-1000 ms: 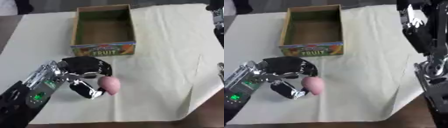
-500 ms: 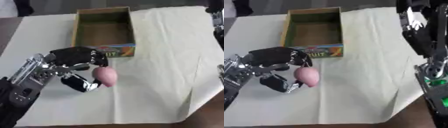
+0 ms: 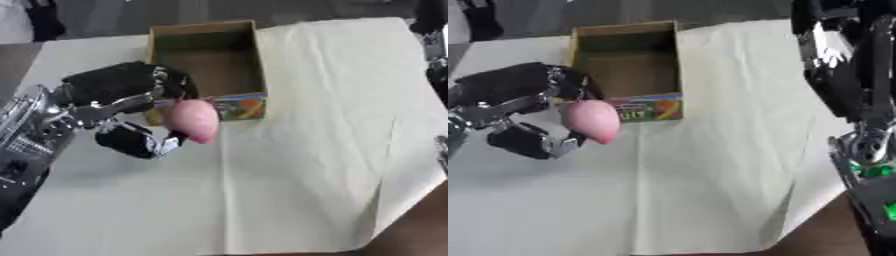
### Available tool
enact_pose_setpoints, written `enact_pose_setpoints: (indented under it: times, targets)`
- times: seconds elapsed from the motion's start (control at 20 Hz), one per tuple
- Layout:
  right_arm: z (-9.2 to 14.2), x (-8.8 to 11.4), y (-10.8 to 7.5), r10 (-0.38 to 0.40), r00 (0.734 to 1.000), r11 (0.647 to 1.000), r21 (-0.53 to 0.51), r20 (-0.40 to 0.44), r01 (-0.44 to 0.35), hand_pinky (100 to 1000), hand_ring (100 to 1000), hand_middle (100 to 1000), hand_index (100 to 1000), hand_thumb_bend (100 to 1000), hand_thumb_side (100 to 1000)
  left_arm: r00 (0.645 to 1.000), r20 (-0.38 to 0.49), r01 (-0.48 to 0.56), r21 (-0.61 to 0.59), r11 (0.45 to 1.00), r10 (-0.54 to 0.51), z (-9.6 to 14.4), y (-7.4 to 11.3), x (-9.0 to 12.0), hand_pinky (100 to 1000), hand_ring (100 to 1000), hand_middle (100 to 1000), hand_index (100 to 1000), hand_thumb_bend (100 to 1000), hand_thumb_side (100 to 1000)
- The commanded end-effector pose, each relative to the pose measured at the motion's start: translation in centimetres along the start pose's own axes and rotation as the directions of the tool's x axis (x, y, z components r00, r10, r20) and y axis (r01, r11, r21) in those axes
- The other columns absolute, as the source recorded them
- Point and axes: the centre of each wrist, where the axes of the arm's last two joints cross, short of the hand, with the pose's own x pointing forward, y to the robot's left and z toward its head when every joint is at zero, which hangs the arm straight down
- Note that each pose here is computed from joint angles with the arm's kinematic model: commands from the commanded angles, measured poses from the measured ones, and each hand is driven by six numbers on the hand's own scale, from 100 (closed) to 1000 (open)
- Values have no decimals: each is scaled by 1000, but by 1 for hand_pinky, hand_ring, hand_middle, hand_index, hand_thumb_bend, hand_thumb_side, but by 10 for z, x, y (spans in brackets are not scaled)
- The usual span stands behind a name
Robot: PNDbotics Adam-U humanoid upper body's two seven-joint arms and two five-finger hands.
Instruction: Pick up objects on the table and place them in the box.
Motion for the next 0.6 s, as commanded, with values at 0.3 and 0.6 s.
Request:
enact_pose_setpoints:
  times: [0.3, 0.6]
  targets:
    - [-7, 8, -4, -3, 999, 1000, -4, 43, 3, 575, 825, 520, 788, 453, 738, 990, -141, 14, 98, 995, 0, 18, 36, -37, 790, 813, 759, 609, 100, 365]
    - [-8, 9, -3, -5, 999, 1000, 1, 52, 5, 574, 826, 519, 787, 453, 739, 968, -247, -23, 131, 991, 55, 20, 44, -76, 784, 803, 747, 597, 100, 374]
